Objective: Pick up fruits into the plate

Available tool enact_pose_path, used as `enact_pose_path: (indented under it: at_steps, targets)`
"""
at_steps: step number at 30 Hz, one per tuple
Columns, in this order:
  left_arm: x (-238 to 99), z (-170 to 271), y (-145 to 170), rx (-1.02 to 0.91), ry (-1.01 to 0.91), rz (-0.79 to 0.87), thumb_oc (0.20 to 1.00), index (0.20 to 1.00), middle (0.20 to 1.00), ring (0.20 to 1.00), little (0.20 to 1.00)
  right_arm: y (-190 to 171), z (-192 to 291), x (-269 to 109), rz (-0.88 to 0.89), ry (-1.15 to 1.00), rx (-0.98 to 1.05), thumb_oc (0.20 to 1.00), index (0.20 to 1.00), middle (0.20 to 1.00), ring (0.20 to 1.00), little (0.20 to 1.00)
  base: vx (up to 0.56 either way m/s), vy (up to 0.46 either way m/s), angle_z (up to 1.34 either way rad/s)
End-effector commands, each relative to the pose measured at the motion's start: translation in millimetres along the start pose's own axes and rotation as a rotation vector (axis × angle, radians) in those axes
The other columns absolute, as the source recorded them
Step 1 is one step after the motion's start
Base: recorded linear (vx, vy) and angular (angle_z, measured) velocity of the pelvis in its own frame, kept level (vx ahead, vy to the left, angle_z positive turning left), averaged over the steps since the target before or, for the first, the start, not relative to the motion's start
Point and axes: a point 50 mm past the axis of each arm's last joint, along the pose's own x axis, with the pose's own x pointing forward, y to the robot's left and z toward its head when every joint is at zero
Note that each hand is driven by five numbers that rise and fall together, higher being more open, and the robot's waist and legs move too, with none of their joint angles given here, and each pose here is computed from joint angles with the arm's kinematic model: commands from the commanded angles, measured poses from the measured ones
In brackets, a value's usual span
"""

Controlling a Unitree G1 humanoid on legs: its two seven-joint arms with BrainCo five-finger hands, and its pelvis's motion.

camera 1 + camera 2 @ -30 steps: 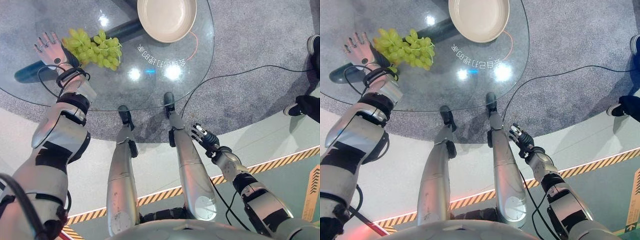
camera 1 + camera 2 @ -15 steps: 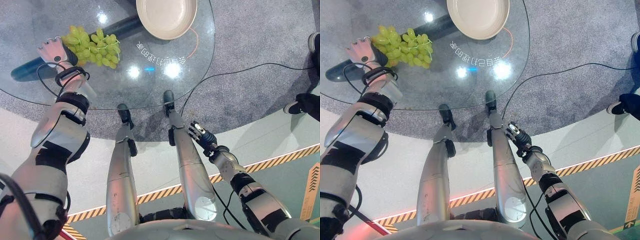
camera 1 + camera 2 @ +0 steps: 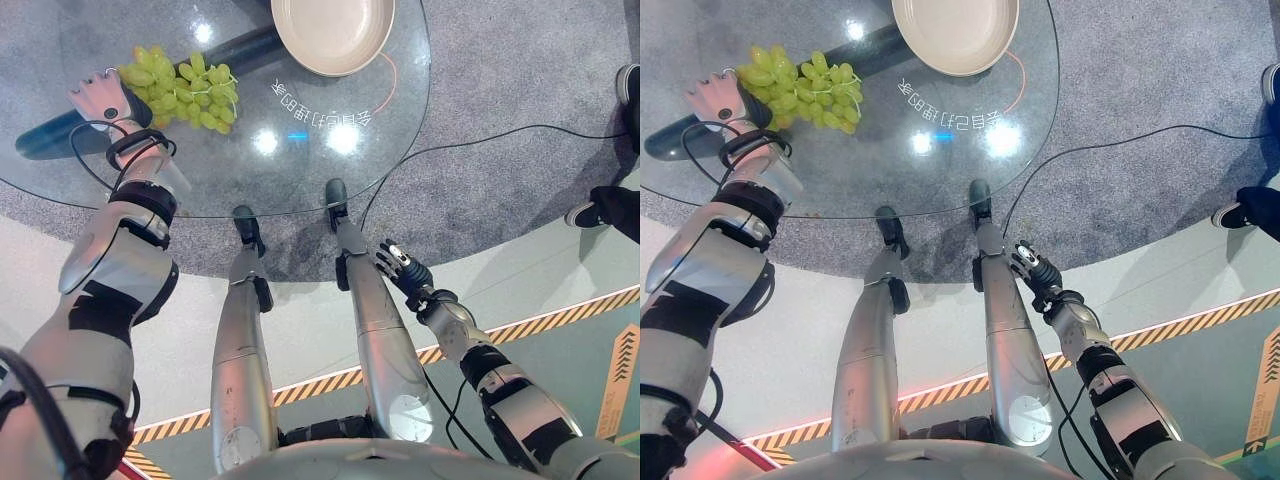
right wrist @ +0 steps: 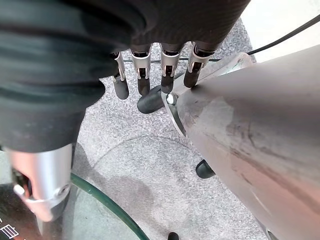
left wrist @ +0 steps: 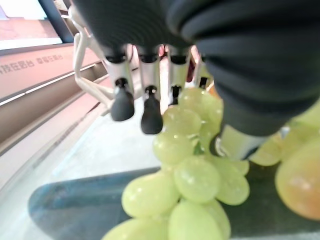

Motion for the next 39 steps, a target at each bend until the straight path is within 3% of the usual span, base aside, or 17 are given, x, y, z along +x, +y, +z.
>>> enact_pose_path:
  at_steps: [1,21,39]
  targets:
    - [-3.3,-12.4,-11.0,0.015,-0.001,-0.017,0.2,0.2,0.2,0.2,0.2,-1.5,-26.9,-15.2,0.014,0.032,0.04,1.0,1.0,1.0,1.0,1.0,0.0,0.0,0.0]
    - [-5.0,-12.4,-9.8,-0.22,-0.046,-0.006,0.2,0.2,0.2,0.2,0.2,-9.4,-25.7,-18.4,-0.038,0.036,0.029,1.0,1.0,1.0,1.0,1.0,0.0,0.003,0.01]
    - [-11.1,-9.9,-15.6,-0.239,-0.07,-0.032,0.2,0.2,0.2,0.2,0.2,-14.4,-28.2,-20.9,-0.056,0.05,0.027,1.0,1.0,1.0,1.0,1.0,0.0,0.001,0.0]
